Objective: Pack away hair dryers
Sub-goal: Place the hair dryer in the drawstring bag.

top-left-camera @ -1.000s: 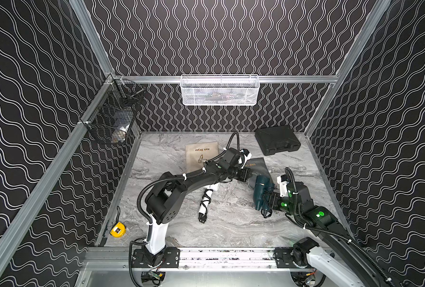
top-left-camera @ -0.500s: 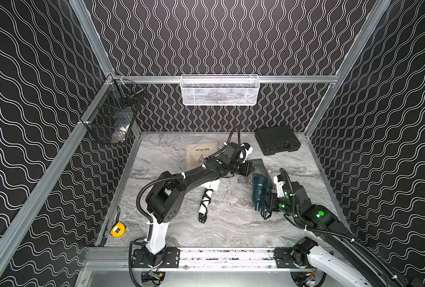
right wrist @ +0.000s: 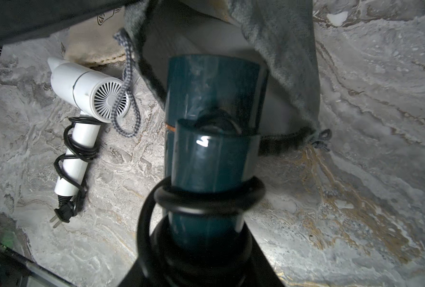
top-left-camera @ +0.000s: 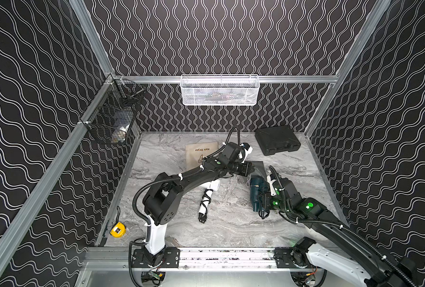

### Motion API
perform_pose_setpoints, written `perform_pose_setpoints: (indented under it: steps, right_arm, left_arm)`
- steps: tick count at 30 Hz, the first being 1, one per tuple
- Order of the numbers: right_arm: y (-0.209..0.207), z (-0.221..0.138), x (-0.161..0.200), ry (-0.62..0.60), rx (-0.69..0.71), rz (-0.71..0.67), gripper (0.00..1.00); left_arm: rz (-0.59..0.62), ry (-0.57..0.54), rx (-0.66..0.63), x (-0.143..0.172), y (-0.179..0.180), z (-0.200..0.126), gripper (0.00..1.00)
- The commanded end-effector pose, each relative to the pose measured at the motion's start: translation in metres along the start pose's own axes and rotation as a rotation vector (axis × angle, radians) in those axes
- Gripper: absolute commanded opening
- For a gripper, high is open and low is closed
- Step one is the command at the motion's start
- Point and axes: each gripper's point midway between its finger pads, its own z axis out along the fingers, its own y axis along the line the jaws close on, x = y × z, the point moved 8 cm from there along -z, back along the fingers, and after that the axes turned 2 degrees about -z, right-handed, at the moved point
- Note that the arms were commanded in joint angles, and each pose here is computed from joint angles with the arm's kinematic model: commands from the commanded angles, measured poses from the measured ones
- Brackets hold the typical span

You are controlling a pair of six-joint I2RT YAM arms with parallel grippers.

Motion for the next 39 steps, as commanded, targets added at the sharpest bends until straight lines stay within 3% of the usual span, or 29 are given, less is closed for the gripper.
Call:
perform_pose_setpoints:
  steps: [1,15,20,27,34,39]
  right_arm:
    - [0.008,0.001,-0.013,-0.039,-0.003,-0.028,0.00]
    - [0.016,0.009,-0.018,0.033,0.078,-0.135,0.00]
    - [0.022,0.013,-0.017,0.047,0.019,-0.131,0.00]
    - [0.015,0.012,-0.017,0.015,0.010,-0.075,0.00]
    - [0.001,0.007,-0.027,0.005,-0.180,0.060,0.00]
    - [-0.009,0.002,-0.032,-0.015,-0.201,0.096,0.00]
  left_arm:
    - [0.063,-0.031,0.067,-0.006,-0.015,-0.004,0.00]
    - [0.083,-0.026,0.115,-0.003,-0.031,0.006,0.00]
    - [0.091,-0.028,0.118,0.000,-0.033,0.004,0.00]
    - [0.109,-0.040,0.166,0.003,-0.040,-0.006,0.00]
    - [0.126,-0.070,0.228,0.010,-0.048,-0.023,0.00]
    - [0.139,-0.073,0.253,0.017,-0.051,-0.031,0.00]
